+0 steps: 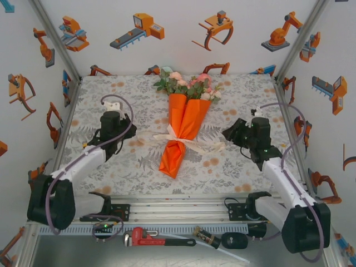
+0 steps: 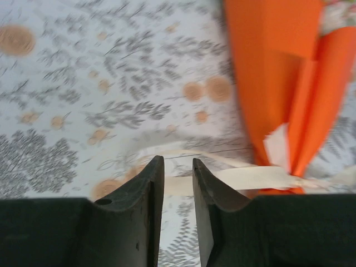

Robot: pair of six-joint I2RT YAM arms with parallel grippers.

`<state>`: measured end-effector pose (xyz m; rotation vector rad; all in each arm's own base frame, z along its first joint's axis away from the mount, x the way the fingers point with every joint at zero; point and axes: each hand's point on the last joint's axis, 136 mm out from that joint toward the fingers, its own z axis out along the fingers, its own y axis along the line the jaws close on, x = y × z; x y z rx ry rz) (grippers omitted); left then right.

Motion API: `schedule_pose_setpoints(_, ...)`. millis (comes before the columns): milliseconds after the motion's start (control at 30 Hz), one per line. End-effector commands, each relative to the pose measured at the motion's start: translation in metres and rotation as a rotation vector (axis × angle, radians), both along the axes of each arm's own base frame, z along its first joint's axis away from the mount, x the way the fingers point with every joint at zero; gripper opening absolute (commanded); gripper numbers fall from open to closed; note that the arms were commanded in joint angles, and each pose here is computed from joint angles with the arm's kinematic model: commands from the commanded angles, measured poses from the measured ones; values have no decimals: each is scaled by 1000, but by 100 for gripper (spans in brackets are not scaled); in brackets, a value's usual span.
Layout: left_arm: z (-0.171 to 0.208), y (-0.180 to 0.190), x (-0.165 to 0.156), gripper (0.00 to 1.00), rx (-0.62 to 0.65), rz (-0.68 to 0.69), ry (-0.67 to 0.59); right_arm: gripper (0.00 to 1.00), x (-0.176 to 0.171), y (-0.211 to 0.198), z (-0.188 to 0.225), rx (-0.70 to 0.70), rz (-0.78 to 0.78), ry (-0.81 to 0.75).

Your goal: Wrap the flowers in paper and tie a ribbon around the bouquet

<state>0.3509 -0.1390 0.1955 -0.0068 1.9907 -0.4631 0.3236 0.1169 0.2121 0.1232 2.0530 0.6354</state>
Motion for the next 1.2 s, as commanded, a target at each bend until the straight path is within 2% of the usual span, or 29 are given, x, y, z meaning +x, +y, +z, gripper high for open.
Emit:
schedule_pose_setpoints(0, 35, -28, -16, 35, 18, -147, -161, 49, 8, 12, 33, -180, 38, -169)
schedule_pose_setpoints(100, 53, -40, -29, 42, 70, -192, -257, 52, 19, 1, 35, -258, -24, -214)
schedule_pose_setpoints(167, 62, -40, -39, 52, 106, -196, -323, 56, 25, -15, 35, -364, -86, -257)
schedule_pose_setpoints(200, 64, -38, -43, 60, 117, -192, -351, 62, 27, -23, 34, -410, -123, -270)
schedule_pose_setpoints(267, 67, -31, -52, 85, 148, -176, -409, 79, 30, -54, 29, -491, -272, -271)
schedule_pose_setpoints(300, 67, -26, -55, 95, 163, -163, -424, 83, 30, -66, 25, -515, -319, -261)
schedule_pose_setpoints(333, 67, -19, -57, 98, 184, -135, -437, 85, 31, -79, 18, -528, -352, -237)
schedule_pose_setpoints(533, 44, 36, -61, 97, 378, 86, -418, 93, 35, -149, -35, -522, -504, -66)
schedule_pose_setpoints(600, 36, 56, -61, 97, 417, 170, -403, 99, 39, -158, -52, -504, -515, -27)
schedule_pose_setpoints(733, 16, 87, -59, 97, 445, 289, -350, 99, 54, -167, -93, -507, -519, 37)
schedule_pose_setpoints(833, 3, 106, -56, 97, 443, 356, -300, 99, 65, -164, -114, -521, -482, 48)
schedule_pose_setpoints(933, -8, 119, -53, 97, 461, 398, -269, 98, 73, -162, -108, -557, -449, -2)
schedule_pose_setpoints(1033, -22, 124, -48, 97, 476, 401, -225, 98, 68, -159, -113, -546, -450, -121)
schedule_pose_setpoints(1067, -26, 125, -45, 97, 481, 395, -210, 97, 67, -152, -121, -537, -411, -129)
schedule_pose_setpoints(1167, -35, 124, -39, 97, 477, 378, -193, 97, 66, -154, -122, -537, -424, -143)
